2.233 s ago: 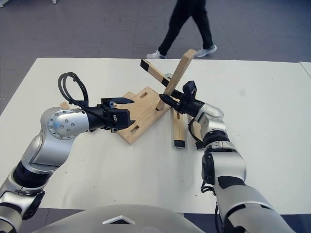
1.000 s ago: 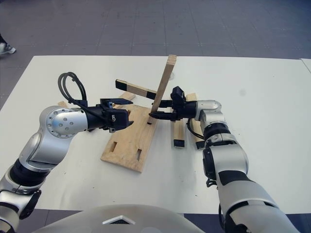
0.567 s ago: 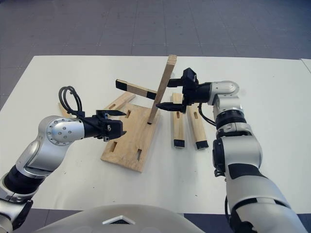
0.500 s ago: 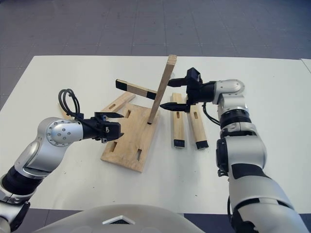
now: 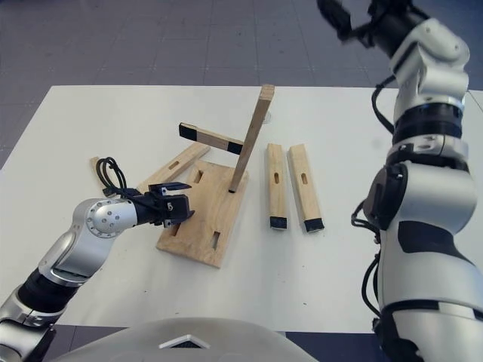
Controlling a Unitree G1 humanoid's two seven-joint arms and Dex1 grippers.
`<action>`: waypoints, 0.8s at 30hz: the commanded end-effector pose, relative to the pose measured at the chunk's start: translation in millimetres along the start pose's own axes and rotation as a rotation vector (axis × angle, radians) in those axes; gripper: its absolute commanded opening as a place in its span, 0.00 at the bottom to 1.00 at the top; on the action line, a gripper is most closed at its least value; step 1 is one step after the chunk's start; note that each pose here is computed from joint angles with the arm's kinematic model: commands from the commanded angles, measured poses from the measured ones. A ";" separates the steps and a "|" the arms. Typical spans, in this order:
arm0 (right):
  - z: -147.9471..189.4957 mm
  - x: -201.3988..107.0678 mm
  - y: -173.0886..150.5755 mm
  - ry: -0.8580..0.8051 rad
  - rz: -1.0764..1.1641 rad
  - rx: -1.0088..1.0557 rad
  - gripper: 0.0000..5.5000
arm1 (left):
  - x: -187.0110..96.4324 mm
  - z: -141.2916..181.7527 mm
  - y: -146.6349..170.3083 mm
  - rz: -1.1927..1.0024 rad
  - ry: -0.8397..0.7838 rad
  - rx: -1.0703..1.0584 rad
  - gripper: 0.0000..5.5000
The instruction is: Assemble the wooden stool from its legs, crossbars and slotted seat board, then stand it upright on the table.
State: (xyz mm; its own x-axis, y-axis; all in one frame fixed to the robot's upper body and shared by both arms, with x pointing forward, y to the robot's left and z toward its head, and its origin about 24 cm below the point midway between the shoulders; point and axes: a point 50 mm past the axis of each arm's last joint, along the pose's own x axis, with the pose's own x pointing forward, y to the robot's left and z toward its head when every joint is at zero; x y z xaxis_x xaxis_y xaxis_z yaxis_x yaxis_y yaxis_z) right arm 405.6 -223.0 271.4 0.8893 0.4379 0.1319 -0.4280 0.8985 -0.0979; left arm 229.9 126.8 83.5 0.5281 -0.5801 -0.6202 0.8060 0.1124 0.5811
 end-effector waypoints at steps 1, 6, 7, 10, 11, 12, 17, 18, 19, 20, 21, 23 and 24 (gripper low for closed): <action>40.1 10.4 72.5 -0.030 0.159 0.225 0.94 | 2.8 4.2 -8.6 0.019 0.006 -0.026 0.56; 49.0 -13.2 126.7 0.009 0.351 0.421 0.94 | 6.4 3.1 -10.5 0.029 0.011 -0.049 0.56; 48.3 -17.2 129.4 0.023 0.362 0.436 0.94 | 7.1 3.1 -10.8 0.031 0.012 -0.054 0.56; 39.2 -29.0 137.7 0.075 0.365 0.466 0.94 | 8.8 4.3 -13.4 0.041 0.013 -0.071 0.56; 37.5 -31.6 139.8 0.085 0.358 0.468 0.94 | 9.1 5.3 -14.0 0.044 0.012 -0.074 0.56; 37.9 -33.2 141.2 0.084 0.350 0.464 0.94 | 9.0 6.0 -14.4 0.045 0.011 -0.075 0.56; 69.4 -29.3 136.1 -0.099 0.281 0.393 0.94 | 9.2 7.9 -15.5 0.048 0.010 -0.080 0.56; 74.4 -26.6 134.6 -0.128 0.269 0.377 0.94 | 9.4 8.4 -15.9 0.047 0.009 -0.081 0.56; 78.5 -23.2 132.9 -0.150 0.258 0.365 0.94 | 9.5 8.8 -16.4 0.047 0.009 -0.082 0.56; 84.1 -19.7 130.7 -0.177 0.247 0.359 0.94 | 9.6 9.1 -16.7 0.046 0.008 -0.083 0.56; 92.5 -17.8 127.7 -0.215 0.235 0.352 0.94 | 9.8 9.5 -16.4 0.045 0.007 -0.081 0.56; 104.5 -17.4 122.4 -0.275 0.210 0.343 0.94 | 9.7 9.6 -15.2 0.043 0.006 -0.076 0.56; 102.7 -16.8 121.2 -0.273 0.202 0.344 0.94 | 9.4 9.3 -14.8 0.044 0.008 -0.077 0.56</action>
State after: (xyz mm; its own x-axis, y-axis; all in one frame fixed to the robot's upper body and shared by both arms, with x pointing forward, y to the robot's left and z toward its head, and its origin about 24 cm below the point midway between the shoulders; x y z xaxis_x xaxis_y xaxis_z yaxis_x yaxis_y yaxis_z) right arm 323.3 -114.3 345.8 0.7284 0.5832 0.3595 -0.6706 0.7144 0.1999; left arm 221.5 112.1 75.8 0.5737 -0.5741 -0.5841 0.7929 0.2106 0.5717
